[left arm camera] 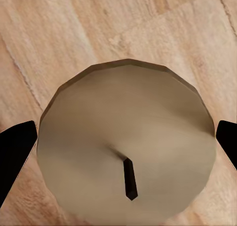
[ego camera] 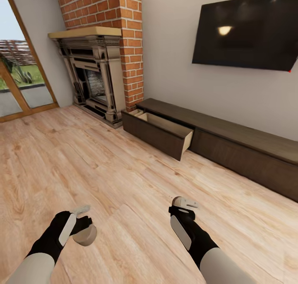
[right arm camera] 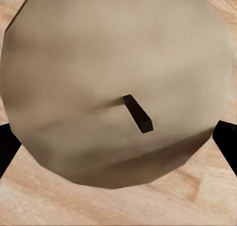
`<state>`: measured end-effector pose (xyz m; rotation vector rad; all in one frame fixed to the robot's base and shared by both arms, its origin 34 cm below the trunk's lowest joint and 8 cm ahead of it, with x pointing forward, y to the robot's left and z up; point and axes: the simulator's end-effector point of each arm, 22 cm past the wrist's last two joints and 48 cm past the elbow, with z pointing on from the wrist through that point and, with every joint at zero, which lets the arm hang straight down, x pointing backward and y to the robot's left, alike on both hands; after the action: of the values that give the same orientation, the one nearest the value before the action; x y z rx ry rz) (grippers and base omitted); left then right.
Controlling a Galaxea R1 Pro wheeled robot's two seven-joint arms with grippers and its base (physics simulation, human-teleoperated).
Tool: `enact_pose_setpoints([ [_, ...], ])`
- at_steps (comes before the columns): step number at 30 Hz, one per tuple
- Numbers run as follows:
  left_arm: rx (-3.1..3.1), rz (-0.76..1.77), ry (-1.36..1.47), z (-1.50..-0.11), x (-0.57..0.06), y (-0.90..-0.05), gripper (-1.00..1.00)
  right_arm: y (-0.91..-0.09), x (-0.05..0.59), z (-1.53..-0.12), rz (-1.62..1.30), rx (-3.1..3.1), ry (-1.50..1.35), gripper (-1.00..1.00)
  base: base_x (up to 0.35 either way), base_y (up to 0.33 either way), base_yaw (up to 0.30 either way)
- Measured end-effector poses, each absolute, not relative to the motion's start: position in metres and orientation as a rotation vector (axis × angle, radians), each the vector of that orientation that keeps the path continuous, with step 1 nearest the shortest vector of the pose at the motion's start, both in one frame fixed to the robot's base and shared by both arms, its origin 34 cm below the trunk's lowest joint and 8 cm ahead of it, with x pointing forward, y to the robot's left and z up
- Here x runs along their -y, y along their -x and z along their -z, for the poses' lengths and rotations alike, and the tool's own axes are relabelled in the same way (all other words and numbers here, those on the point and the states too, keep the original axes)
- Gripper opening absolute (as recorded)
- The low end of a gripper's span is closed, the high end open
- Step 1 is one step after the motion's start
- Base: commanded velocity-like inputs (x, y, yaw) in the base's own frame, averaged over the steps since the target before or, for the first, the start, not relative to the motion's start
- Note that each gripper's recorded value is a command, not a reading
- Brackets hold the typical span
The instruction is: Place each of the two pumpkins and all three candles from the living room inside a cabinet in the living room (use any cabinet), then make sure every cabinet is closed, and position the cauldron so it is next to a table in the living room.
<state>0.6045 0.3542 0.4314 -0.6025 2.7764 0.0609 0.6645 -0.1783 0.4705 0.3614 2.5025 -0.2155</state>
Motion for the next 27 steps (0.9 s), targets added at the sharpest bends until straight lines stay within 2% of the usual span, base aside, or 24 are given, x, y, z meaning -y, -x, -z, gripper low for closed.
enact_pose_setpoints([
  [27, -2.76, -0.068, 0.608, -0.4295, -0.3559, -0.6058, -1.0, -0.6641, 0.1728, -0.4709, 0.205, -2.506, -0.36, -1.0, 0.324, 0.0, 0.292],
])
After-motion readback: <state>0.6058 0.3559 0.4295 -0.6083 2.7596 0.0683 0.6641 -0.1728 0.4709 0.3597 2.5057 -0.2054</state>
